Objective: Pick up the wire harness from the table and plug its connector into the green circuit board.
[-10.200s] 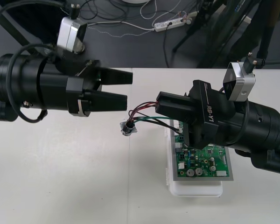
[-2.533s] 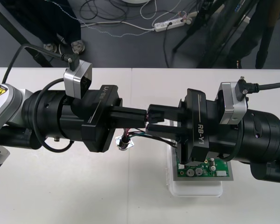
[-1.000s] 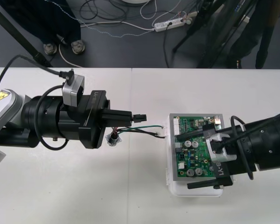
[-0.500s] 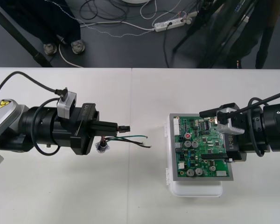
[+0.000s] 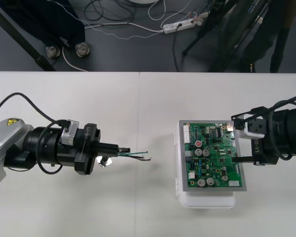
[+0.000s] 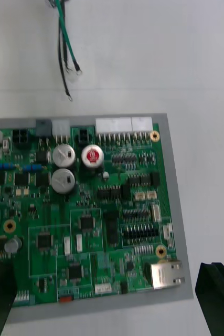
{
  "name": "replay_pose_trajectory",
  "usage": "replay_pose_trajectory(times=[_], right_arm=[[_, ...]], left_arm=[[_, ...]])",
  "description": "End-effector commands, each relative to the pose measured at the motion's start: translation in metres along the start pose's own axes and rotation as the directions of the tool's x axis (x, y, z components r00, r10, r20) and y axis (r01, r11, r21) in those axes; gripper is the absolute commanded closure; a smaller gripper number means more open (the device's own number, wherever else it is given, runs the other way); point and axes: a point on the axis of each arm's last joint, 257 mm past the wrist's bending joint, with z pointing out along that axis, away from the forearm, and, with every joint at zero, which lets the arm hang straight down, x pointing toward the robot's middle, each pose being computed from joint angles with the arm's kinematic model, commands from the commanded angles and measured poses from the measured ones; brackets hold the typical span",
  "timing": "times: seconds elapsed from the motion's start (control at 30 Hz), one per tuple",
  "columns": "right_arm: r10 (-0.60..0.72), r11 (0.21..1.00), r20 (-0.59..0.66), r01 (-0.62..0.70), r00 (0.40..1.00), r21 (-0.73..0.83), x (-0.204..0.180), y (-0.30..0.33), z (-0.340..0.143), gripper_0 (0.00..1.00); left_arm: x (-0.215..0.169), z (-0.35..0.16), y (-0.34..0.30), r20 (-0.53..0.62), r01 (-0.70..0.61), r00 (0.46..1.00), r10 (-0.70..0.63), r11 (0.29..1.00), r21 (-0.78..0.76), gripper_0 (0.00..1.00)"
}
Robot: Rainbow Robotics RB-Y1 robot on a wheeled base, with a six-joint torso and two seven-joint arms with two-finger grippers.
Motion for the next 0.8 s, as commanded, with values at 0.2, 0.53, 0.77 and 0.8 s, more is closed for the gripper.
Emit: replay_pose_trajectory(times=[0.2, 0.53, 0.77, 0.8], right_arm=[[-0.069, 0.997, -0.223, 0.071, 0.972, 0.003, 0.044, -0.014, -0.030, 0.00], [-0.087, 0.996, -0.302, 0.076, 0.949, -0.048, 0.067, 0.002, -0.025, 0.00], [-0.130, 0.989, -0.393, 0.091, 0.910, -0.115, 0.093, 0.026, -0.009, 0.00], [-0.132, 0.989, -0.398, 0.092, 0.908, -0.119, 0.095, 0.027, -0.008, 0.00]], left_arm=[[0.010, 0.008, -0.011, 0.046, -0.048, 0.998, 0.044, 0.995, 0.093, 1.00], [0.020, 0.019, -0.011, 0.068, -0.058, 0.996, 0.052, 0.994, 0.089, 1.00], [0.020, 0.028, -0.010, 0.079, -0.061, 0.995, 0.054, 0.994, 0.087, 1.00], [0.020, 0.029, -0.010, 0.080, -0.060, 0.995, 0.054, 0.994, 0.086, 1.00]])
